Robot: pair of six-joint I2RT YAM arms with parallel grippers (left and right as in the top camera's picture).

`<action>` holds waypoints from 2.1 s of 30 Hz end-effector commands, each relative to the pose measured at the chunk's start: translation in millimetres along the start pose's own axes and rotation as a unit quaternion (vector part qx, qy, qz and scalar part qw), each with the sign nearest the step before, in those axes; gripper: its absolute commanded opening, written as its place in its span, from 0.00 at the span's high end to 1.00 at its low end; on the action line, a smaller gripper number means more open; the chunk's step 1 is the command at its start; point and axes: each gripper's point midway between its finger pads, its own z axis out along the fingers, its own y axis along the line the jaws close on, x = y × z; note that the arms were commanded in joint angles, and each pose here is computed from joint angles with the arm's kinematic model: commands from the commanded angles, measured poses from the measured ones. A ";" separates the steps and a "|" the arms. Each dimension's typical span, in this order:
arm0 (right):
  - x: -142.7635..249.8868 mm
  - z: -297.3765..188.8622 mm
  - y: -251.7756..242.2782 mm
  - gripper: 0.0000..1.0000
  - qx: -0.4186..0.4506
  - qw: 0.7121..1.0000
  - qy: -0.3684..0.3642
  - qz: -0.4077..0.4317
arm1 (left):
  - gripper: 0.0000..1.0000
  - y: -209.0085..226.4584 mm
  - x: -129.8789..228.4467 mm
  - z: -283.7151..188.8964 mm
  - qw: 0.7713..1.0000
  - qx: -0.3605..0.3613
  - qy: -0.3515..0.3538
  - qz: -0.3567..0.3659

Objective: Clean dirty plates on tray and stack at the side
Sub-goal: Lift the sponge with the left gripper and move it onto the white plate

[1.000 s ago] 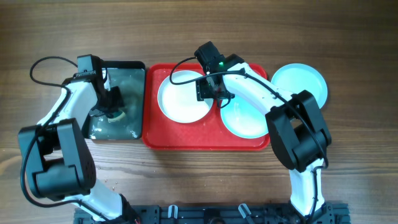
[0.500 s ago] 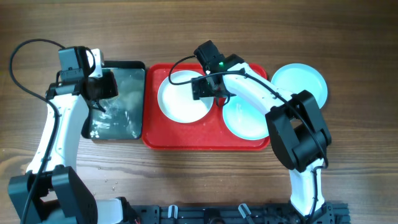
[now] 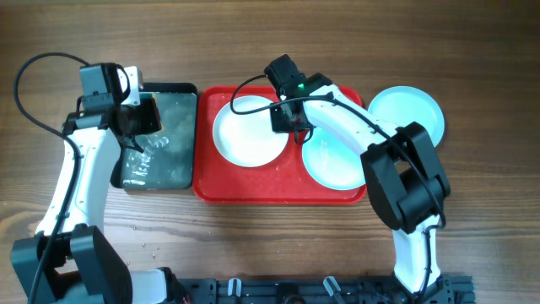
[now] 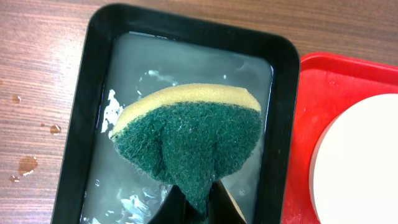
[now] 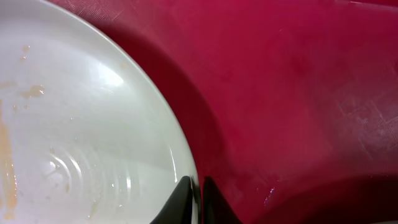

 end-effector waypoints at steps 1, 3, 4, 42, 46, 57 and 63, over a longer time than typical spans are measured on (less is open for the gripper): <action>-2.9 -12.2 -1.7 0.95 0.003 1.000 -0.014 0.006 | 0.96 -4.9 -7.5 -5.7 1.000 0.008 -0.010 0.011; -1.3 -10.5 -2.5 0.96 0.004 1.000 -0.012 0.013 | 0.96 -4.9 -7.4 -5.7 1.000 0.008 -0.010 0.012; -1.5 -10.7 -2.4 0.96 0.003 1.000 -0.013 0.013 | 0.96 -4.9 -7.3 -5.7 1.000 0.008 -0.010 0.011; 3.9 -18.3 11.1 0.96 -0.140 0.989 0.047 0.028 | 0.96 -83.7 -17.2 3.0 0.984 0.059 0.125 0.110; 3.1 -19.2 10.6 0.96 -0.148 0.987 0.049 0.032 | 0.96 -101.7 -23.6 2.2 0.986 0.102 0.113 0.067; 13.0 -18.6 30.3 0.96 -0.142 0.988 0.054 0.030 | 0.96 -152.7 15.9 8.2 0.982 0.087 0.154 0.063; 14.4 -18.6 29.9 0.96 -0.141 0.988 0.058 0.034 | 0.96 -143.3 37.4 21.4 0.981 0.063 0.175 0.047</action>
